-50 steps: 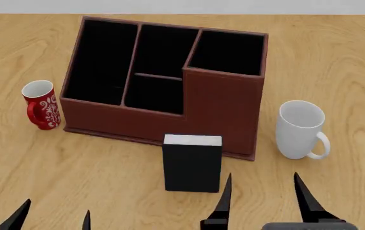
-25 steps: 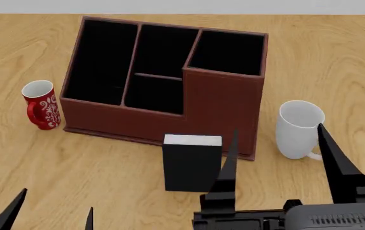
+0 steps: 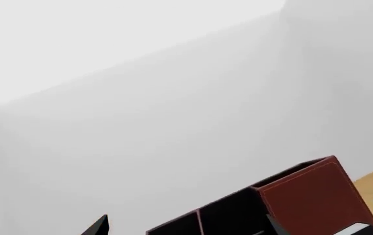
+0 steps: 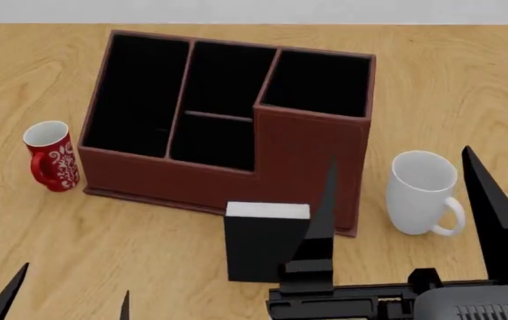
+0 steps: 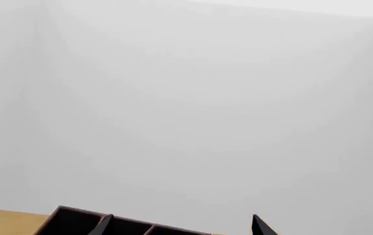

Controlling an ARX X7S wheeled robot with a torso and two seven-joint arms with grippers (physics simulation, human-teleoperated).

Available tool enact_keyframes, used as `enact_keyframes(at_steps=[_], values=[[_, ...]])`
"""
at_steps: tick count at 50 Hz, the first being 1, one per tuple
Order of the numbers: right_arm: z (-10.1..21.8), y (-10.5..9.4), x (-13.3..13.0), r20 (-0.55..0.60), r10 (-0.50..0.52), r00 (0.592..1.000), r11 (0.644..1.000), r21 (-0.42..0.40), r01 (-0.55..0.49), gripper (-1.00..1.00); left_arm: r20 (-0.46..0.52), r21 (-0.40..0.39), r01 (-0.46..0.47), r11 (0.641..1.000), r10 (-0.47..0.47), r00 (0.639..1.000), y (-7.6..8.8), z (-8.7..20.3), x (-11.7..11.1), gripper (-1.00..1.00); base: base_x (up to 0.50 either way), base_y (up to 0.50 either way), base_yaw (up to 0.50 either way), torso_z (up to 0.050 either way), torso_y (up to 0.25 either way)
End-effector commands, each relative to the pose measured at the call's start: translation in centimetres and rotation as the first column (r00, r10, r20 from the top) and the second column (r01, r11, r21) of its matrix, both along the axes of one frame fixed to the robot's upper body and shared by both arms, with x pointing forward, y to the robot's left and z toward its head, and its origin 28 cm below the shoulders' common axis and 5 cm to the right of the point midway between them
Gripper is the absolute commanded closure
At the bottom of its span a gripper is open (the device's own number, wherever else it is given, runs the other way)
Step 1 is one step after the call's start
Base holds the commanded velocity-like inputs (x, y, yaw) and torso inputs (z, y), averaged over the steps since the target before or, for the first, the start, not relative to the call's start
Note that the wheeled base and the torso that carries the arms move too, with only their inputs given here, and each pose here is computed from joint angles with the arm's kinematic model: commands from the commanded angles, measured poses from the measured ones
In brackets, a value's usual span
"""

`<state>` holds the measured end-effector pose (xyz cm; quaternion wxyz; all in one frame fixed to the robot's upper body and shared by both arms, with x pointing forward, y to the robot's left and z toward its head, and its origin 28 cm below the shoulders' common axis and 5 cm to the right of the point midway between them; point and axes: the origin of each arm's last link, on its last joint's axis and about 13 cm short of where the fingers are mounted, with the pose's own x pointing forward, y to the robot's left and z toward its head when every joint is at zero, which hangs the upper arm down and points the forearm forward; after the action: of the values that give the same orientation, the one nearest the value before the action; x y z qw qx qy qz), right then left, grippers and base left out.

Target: Pick up the book and place it in the right compartment of the caddy.

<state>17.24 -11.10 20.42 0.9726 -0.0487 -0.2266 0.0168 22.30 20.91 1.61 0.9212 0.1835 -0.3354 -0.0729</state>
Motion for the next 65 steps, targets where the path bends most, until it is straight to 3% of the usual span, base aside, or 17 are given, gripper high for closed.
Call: enact_keyframes(at_steps=[1, 65], values=[[0.28, 0.00, -0.23, 0.007, -0.001, 1.000, 1.000, -0.002, 0.001, -1.00, 0.032, 0.011, 0.005, 1.000, -0.005, 0.999, 0.01, 0.01, 0.04, -1.00, 0.27, 0.00, 0.00, 0.000, 0.000], [0.00, 0.04, -0.19, -0.001, 0.003, 1.000, 1.000, 0.001, -0.003, -1.00, 0.029, -0.002, 0.007, 1.000, -0.007, 1.000, -0.01, -0.01, 0.04, -1.00, 0.28, 0.06, 0.00, 0.000, 0.000]])
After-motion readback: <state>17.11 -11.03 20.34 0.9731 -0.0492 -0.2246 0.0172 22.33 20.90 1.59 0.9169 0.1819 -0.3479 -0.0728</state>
